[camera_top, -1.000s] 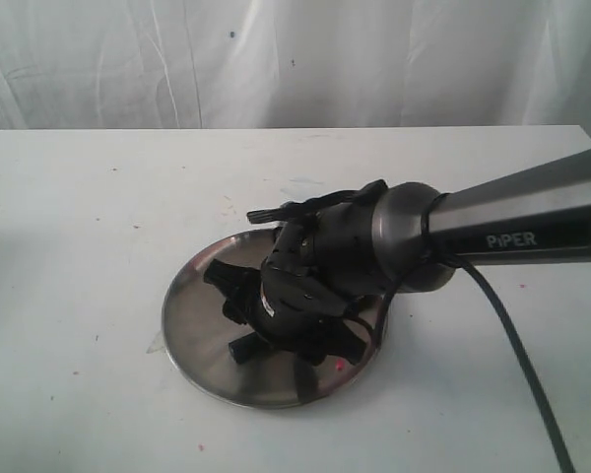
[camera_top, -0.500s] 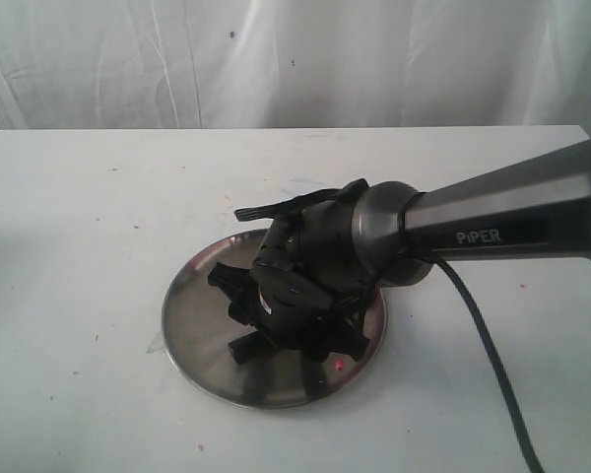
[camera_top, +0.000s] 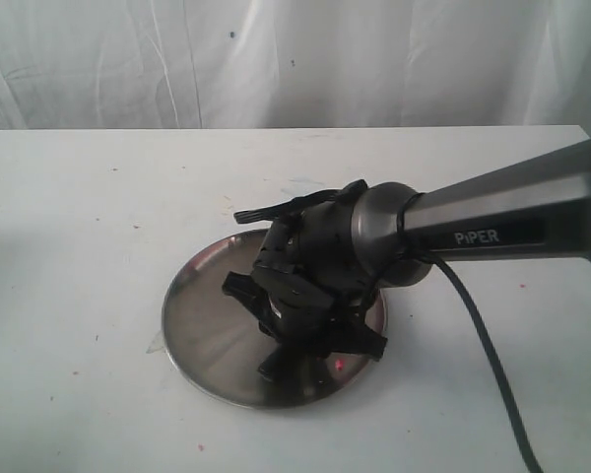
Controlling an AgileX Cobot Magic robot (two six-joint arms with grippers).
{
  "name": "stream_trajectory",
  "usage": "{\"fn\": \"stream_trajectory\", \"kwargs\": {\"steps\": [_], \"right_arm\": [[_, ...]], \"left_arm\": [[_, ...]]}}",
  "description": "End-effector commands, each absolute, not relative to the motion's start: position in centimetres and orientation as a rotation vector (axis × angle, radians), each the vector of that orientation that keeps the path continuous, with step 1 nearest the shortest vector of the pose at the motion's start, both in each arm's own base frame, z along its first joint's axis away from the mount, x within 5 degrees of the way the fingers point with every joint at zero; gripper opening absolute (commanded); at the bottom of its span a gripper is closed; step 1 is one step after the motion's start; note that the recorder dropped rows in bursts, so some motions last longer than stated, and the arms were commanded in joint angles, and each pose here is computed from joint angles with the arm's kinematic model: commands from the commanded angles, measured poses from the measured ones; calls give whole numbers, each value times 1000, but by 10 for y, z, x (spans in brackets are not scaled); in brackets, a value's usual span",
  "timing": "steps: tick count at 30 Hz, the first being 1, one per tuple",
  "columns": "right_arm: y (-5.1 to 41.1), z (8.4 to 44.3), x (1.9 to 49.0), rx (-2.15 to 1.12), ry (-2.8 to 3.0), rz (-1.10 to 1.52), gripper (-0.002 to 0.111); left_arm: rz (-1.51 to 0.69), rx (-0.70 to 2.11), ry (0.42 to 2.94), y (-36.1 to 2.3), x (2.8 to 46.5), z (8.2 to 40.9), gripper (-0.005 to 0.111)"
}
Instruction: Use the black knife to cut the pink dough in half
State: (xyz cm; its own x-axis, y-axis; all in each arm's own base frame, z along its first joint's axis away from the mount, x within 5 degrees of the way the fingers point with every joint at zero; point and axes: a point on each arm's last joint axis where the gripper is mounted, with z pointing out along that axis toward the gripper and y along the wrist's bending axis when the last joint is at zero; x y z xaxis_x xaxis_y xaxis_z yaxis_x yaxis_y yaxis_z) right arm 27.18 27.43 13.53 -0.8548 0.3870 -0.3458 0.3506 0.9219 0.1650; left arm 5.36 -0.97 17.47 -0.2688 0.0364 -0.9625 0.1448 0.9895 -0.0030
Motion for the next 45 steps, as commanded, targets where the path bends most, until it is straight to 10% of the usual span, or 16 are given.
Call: {"fn": "stream_trajectory", "kwargs": {"steps": [1,20,45], "right_arm": [[265,136,274,461,2710,11,23],[253,165,278,53,2632,-166,2],[241,155,273,-256,2843,-200,1]], "left_arm": [[-113,119,1839,-10,53,174,0],[-113,119,1839,-10,53,174,0],[-113,119,1839,-10,53,174,0]]}}
